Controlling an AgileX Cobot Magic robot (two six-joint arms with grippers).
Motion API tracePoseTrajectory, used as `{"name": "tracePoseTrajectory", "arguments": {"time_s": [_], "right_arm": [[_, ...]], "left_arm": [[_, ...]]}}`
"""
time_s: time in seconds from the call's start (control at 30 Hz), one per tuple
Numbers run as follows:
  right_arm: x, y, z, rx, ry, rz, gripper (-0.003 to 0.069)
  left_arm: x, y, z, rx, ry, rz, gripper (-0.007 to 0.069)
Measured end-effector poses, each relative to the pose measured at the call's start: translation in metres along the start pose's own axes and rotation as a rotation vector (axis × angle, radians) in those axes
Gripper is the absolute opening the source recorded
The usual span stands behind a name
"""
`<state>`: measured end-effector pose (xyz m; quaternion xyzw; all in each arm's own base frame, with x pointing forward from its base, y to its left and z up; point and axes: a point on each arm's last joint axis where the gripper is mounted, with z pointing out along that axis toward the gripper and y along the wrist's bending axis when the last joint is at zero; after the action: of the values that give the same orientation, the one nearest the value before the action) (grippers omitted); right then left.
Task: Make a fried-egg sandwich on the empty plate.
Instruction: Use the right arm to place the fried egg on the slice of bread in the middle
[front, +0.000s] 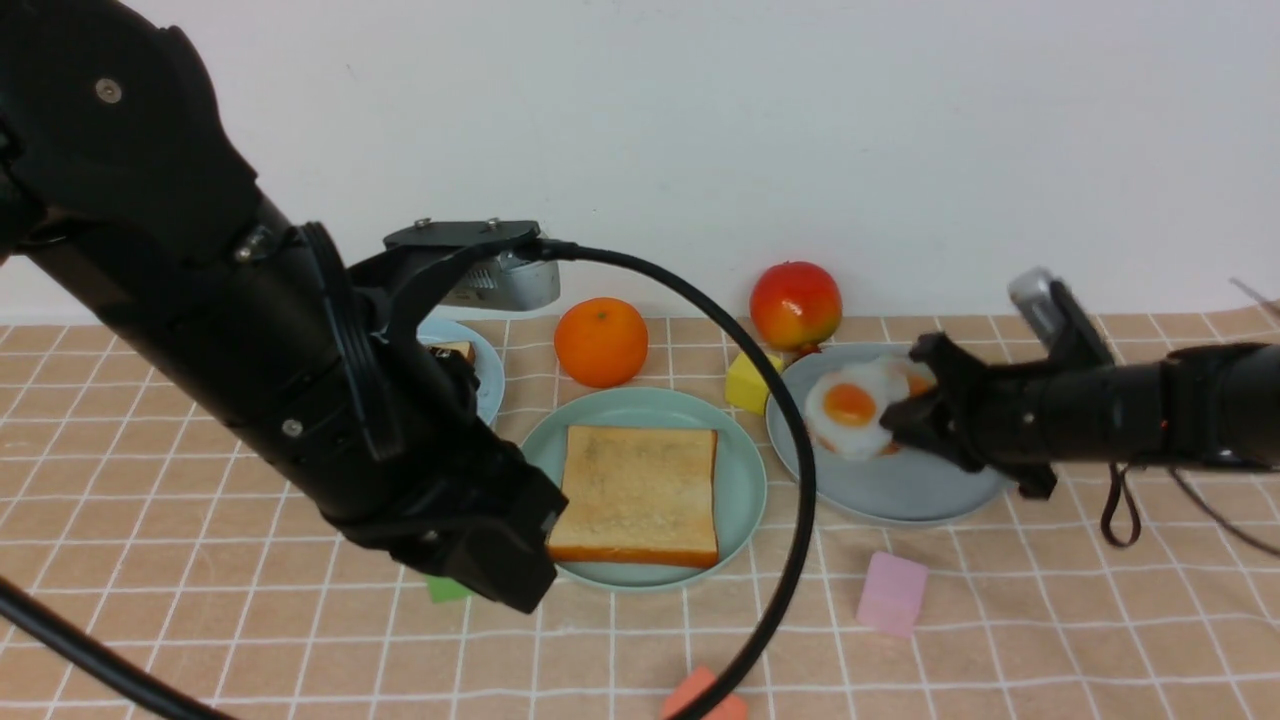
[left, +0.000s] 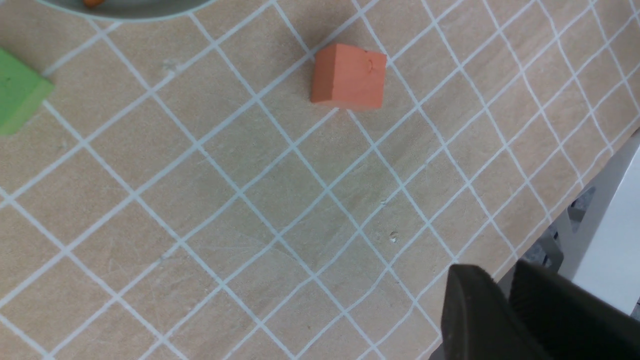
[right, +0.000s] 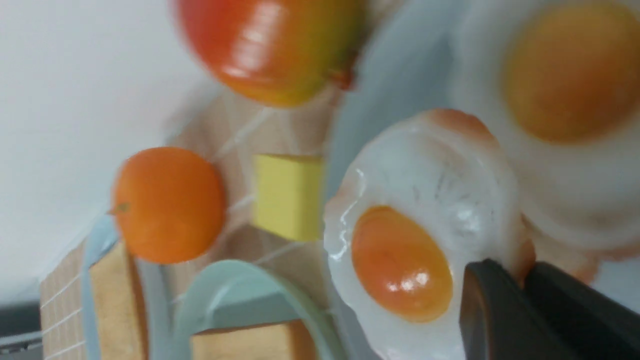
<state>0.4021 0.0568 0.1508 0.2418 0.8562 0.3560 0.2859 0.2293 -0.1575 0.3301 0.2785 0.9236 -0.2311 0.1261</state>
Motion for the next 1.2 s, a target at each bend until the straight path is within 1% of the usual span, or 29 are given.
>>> {"name": "tracePoseTrajectory", "arguments": {"time_s": [0.17, 0.3, 0.37, 0.43, 0.47, 0.57, 0.6, 0.7, 0.83, 0.9, 0.93, 1.0, 1.07, 1.13, 1.2], "right_arm": [[-0.008, 0.025, -0.023, -0.054, -0.056, -0.096, 0.0074], [-0.007, 0.036, -0.031, -0.110, -0.044, -0.126, 0.0074], [0.000, 0.045, -0.031, -0.177, 0.009, -0.146, 0.0074], [0.007, 0.051, -0.029, -0.210, 0.047, -0.163, 0.0074], [0.016, 0.057, -0.027, -0.238, 0.084, -0.183, 0.0074], [0.037, 0.074, -0.021, -0.276, 0.167, -0.266, 0.0074], [0.046, 0.083, -0.018, -0.290, 0.201, -0.321, 0.0074], [0.061, 0.105, -0.010, -0.292, 0.280, -0.426, 0.0074], [0.070, 0.121, 0.009, -0.234, 0.363, -0.497, 0.0074], [0.072, 0.123, 0.017, -0.213, 0.380, -0.488, 0.0074], [0.073, 0.122, 0.026, -0.188, 0.398, -0.481, 0.0074], [0.074, 0.118, 0.040, -0.164, 0.413, -0.445, 0.0074], [0.075, 0.117, 0.047, -0.155, 0.422, -0.425, 0.0074], [0.077, 0.109, 0.059, -0.140, 0.433, -0.375, 0.0074], [0.079, 0.105, 0.063, -0.132, 0.439, -0.357, 0.0077]], "left_arm": [[0.000, 0.000, 0.000, -0.004, 0.000, 0.002, 0.0130], [0.000, 0.002, 0.000, -0.026, 0.005, 0.010, 0.0130], [0.001, 0.006, -0.001, -0.070, 0.005, 0.004, 0.0131], [0.001, 0.008, -0.004, -0.108, -0.005, -0.006, 0.0131], [0.002, 0.010, -0.008, -0.147, -0.018, -0.021, 0.0131], [0.008, 0.012, -0.024, -0.239, -0.065, -0.043, 0.0134], [0.011, 0.012, -0.032, -0.277, -0.087, -0.055, 0.0134], [0.022, 0.009, -0.054, -0.344, -0.152, -0.090, 0.0137], [0.038, 0.003, -0.077, -0.375, -0.225, -0.108, 0.0141], [0.043, 0.001, -0.080, -0.379, -0.233, -0.110, 0.0143], [0.049, 0.000, -0.084, -0.382, -0.245, -0.110, 0.0144], [0.058, -0.002, -0.089, -0.385, -0.254, -0.109, 0.0144], [0.062, -0.003, -0.091, -0.387, -0.256, -0.108, 0.0144], [0.069, -0.004, -0.092, -0.386, -0.257, -0.112, 0.0146], [0.071, -0.003, -0.091, -0.387, -0.251, -0.115, 0.0148]]}}
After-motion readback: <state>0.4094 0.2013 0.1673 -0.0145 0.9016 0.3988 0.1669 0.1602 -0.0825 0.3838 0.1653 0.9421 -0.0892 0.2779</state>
